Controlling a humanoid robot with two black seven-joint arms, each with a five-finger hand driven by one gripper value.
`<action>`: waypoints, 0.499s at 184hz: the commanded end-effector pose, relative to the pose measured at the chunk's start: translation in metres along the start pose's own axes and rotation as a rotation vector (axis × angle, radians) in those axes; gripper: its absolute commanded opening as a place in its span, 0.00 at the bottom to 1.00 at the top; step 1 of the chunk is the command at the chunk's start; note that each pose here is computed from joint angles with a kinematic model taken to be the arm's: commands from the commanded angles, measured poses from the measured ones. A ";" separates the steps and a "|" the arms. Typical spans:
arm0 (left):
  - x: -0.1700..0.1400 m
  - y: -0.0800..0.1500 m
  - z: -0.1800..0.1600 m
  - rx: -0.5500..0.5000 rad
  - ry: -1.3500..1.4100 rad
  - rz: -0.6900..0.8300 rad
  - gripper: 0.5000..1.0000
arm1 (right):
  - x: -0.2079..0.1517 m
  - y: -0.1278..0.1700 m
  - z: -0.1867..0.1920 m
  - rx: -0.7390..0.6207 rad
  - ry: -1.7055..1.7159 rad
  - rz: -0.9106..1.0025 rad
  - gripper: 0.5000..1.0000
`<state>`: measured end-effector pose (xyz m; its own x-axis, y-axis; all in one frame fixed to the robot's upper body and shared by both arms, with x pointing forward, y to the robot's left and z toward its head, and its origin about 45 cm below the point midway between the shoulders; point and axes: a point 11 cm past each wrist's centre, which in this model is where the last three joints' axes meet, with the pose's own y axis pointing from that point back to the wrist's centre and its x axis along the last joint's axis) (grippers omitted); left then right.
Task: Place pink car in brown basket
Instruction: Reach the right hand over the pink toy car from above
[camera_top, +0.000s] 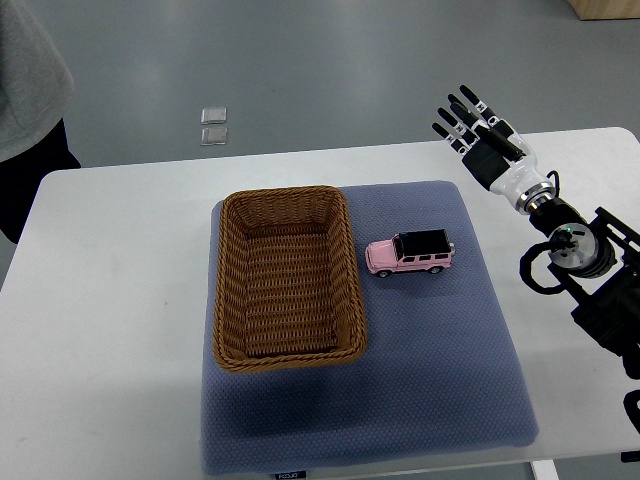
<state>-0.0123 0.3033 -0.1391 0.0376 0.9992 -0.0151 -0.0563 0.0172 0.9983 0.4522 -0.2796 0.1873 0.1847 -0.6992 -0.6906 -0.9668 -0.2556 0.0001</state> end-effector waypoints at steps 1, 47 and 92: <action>0.000 0.000 0.000 0.000 -0.001 0.000 1.00 | 0.001 0.000 0.001 -0.002 0.000 0.001 0.83; -0.001 0.000 0.000 -0.001 -0.003 -0.003 1.00 | -0.003 0.000 -0.007 -0.018 0.059 -0.046 0.83; -0.001 0.000 0.000 -0.001 -0.004 -0.002 1.00 | -0.022 -0.001 -0.040 -0.310 0.818 -0.279 0.83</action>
<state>-0.0122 0.3034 -0.1391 0.0393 0.9991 -0.0147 -0.0577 0.0169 0.9982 0.4576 -0.2997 0.2224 0.4055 -0.8473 -0.3429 -0.8986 -0.4382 0.0202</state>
